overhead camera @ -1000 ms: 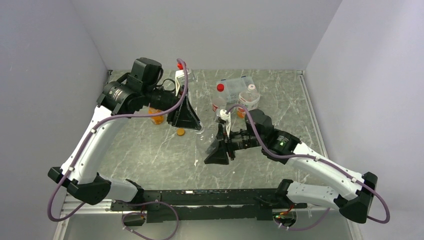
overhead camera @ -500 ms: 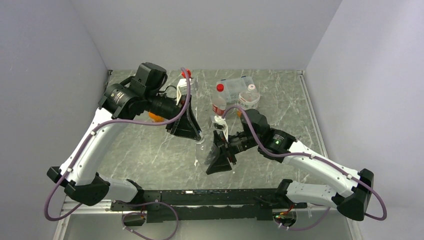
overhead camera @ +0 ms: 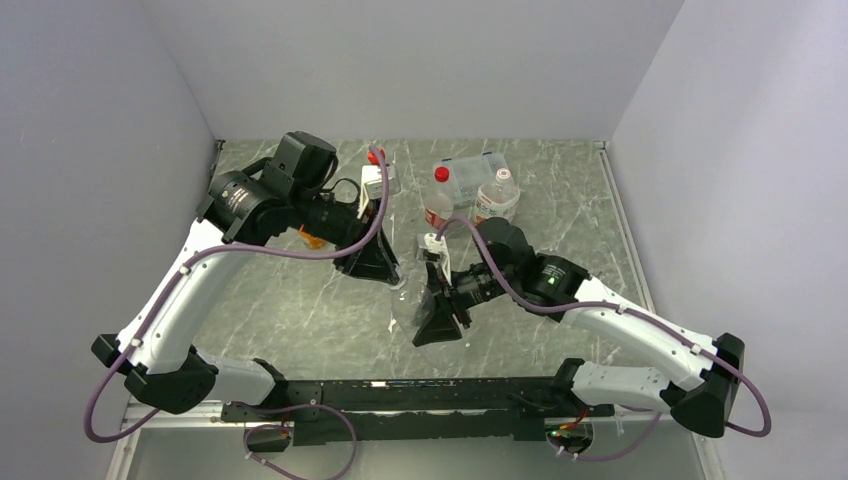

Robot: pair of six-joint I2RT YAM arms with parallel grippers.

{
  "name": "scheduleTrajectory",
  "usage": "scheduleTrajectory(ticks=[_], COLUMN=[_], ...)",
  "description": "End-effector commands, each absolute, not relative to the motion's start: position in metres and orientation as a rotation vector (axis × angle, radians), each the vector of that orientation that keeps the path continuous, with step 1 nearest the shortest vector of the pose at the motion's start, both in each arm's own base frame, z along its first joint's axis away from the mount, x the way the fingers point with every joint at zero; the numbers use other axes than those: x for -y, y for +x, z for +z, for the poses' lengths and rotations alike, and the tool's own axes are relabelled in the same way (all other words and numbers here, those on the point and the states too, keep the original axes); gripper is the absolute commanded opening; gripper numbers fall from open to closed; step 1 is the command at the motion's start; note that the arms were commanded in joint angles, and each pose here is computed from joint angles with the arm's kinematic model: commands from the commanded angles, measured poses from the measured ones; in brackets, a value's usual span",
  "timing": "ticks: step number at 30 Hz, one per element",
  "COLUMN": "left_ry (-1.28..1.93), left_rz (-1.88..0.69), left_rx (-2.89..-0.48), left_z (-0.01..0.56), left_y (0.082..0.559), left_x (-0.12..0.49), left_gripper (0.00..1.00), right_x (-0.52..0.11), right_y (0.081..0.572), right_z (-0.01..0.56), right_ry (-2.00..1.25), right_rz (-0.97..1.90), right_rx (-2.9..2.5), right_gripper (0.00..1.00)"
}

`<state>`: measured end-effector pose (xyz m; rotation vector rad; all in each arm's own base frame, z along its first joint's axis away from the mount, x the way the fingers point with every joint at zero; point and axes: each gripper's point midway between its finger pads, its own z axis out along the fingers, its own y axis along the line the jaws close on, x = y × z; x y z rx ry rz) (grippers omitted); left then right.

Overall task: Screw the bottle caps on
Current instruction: Screw the bottle cap onto the plastic bottle.

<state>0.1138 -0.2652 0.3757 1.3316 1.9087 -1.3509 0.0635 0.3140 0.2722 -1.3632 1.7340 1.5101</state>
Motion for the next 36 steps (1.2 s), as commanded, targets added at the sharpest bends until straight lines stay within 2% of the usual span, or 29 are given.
scheduleTrajectory(ticks=[1,10,14,22,25,32,36], left_ry=[1.345,1.279,1.252,1.18,1.172,1.129,1.114], left_rz=[-1.26,-1.175,-1.146,-1.082,-1.072,-1.074,-1.077], left_rx=[-2.127,-2.212,-2.209,-2.13,-2.096,-2.09,-2.05], left_z=[0.343,0.334,0.336,0.358,0.366,0.378,0.387], left_y=[0.105,0.113,0.118,0.132,0.136,0.14,0.141], left_x=[0.255,0.25,0.251,0.252,0.254,0.257,0.258], left_gripper=[0.09,0.0,0.0,0.38,0.45,0.51,0.59], right_x=[-0.339,-0.348,-0.35,-0.349,-0.35,-0.351,-0.351], right_y=[0.108,0.127,0.131,0.133,0.131,0.13,0.133], right_z=[0.375,0.372,0.372,0.37,0.368,0.364,0.361], right_ry=[-1.22,-1.167,-1.137,-1.109,-1.117,-1.121,-1.111], right_rz=[1.332,1.197,1.174,1.177,1.188,1.194,1.182], right_rx=[-1.303,-1.344,-1.344,-1.335,-1.333,-1.339,-1.349], right_gripper=[0.3,0.29,0.28,0.28,0.28,0.28,0.28])
